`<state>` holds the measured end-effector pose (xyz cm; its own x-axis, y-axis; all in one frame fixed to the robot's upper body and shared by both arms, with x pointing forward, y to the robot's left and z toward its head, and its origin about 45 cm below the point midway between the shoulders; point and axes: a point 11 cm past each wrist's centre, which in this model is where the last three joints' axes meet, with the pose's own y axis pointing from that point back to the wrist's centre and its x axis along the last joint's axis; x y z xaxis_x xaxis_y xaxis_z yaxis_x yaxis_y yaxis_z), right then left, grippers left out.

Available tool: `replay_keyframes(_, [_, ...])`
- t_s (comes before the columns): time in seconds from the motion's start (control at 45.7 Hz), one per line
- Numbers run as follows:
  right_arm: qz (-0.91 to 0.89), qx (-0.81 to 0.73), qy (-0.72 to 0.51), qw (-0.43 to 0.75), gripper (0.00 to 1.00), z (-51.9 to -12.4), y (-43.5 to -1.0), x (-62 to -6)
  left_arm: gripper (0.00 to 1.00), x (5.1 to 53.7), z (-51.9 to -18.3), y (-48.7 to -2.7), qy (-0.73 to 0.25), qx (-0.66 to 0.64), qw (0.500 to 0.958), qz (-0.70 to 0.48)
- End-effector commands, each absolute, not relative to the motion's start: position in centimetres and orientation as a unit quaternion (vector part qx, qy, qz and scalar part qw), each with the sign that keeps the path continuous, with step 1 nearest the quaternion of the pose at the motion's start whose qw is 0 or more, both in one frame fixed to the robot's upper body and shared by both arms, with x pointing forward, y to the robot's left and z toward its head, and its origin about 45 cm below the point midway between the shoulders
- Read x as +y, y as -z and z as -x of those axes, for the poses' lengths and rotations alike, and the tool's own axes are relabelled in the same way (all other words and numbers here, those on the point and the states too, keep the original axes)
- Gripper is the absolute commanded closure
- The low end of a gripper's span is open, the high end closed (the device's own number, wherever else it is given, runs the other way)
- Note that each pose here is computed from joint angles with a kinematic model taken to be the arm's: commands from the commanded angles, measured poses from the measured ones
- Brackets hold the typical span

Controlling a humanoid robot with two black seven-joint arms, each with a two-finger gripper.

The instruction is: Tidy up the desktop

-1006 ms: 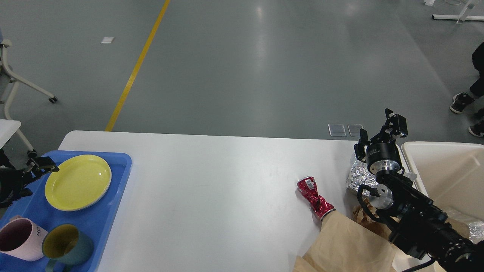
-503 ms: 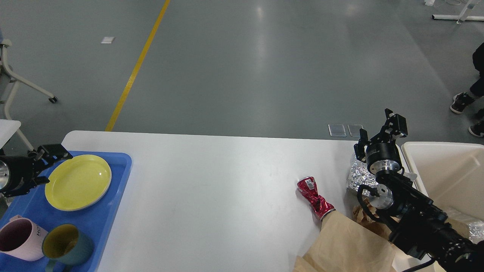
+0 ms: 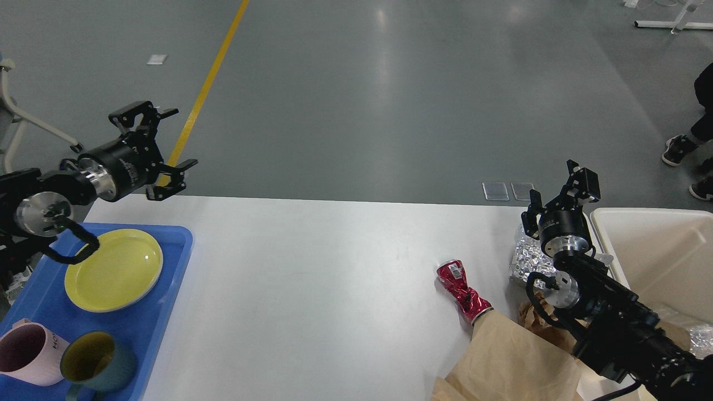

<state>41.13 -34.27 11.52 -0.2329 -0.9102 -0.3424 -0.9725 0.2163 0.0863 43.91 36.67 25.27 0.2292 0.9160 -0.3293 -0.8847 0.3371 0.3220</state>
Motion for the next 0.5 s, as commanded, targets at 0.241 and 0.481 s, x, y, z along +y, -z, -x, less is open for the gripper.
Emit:
replay_keyframes(0.241, [0.610,0.772,-0.142,0.109,0.00,-41.1,-11.5,-34.3,0.04,30.0,-44.3,-17.5,-0.572,0.399,0.677,0.234])
replay_keyframes(0.481, [0.610,0.772,-0.142,0.109,0.00,-41.1,-11.5,-34.3,0.04,27.8,-43.9,-14.4,-0.584,0.414,0.655,0.241])
